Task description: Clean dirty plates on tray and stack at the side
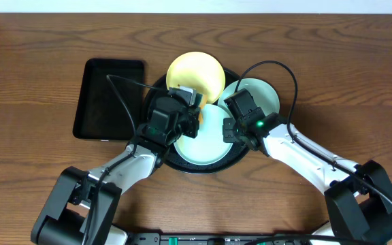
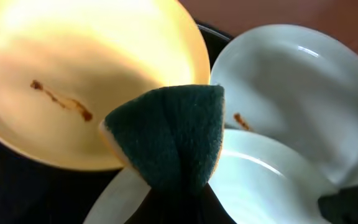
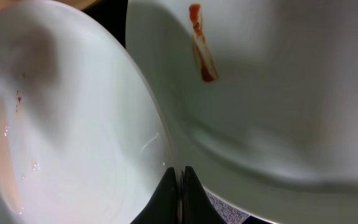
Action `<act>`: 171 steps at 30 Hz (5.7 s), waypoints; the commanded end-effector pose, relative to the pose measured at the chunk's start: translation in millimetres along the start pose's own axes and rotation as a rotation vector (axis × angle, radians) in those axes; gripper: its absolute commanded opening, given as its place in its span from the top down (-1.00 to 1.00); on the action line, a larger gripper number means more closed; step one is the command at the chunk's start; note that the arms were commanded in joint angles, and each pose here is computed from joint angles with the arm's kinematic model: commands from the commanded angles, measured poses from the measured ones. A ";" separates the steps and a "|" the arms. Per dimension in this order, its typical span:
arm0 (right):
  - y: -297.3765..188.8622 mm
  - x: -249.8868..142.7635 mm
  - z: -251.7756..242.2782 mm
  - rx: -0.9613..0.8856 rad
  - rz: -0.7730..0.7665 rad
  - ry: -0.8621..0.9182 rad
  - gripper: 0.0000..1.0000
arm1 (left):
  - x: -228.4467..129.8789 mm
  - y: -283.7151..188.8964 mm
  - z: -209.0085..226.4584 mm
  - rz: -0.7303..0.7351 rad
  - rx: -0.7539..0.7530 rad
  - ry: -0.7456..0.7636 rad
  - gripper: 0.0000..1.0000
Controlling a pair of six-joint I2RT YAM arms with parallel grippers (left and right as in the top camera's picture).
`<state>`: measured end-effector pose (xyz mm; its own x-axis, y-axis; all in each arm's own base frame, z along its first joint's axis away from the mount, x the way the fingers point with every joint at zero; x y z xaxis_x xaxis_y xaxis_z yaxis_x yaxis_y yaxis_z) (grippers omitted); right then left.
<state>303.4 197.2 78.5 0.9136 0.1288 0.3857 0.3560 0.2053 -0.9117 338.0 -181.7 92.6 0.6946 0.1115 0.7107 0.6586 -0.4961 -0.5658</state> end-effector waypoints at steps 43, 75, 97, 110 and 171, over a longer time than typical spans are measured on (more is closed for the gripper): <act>-6.6 9.7 1.5 -0.013 -0.041 0.002 0.97 | -42.7 13.0 25.1 0.172 0.093 -0.027 0.85; -86.5 102.0 20.4 -0.150 -0.326 -0.446 0.97 | 114.4 -167.0 61.1 -0.208 0.254 -0.355 0.85; -150.2 117.5 79.9 -0.650 -0.564 -0.787 0.97 | 53.2 -147.2 47.9 0.208 0.056 -0.583 0.85; -141.0 113.7 95.8 -0.492 -0.576 -0.784 0.98 | 43.1 -140.4 -6.2 0.333 -0.185 -0.535 0.85; -145.4 114.3 110.0 -0.447 -0.626 -0.772 0.98 | 122.5 -90.3 43.1 -0.054 -0.146 -0.437 0.85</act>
<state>338.8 281.9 263.7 0.2475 0.7466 0.6175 0.8945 0.0687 -0.4417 368.5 -88.8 201.9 0.7628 0.4612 0.4533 0.6444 -0.5997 -0.4744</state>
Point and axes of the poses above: each gripper's point midway between its finger pads, its own y axis out along the fingers, its own z axis along the line the jaws close on, x = y × z, the point moved 4 cm from there along -y, back along the fingers, and after that the axes turned 9 degrees about -y, right-handed, at the moved point
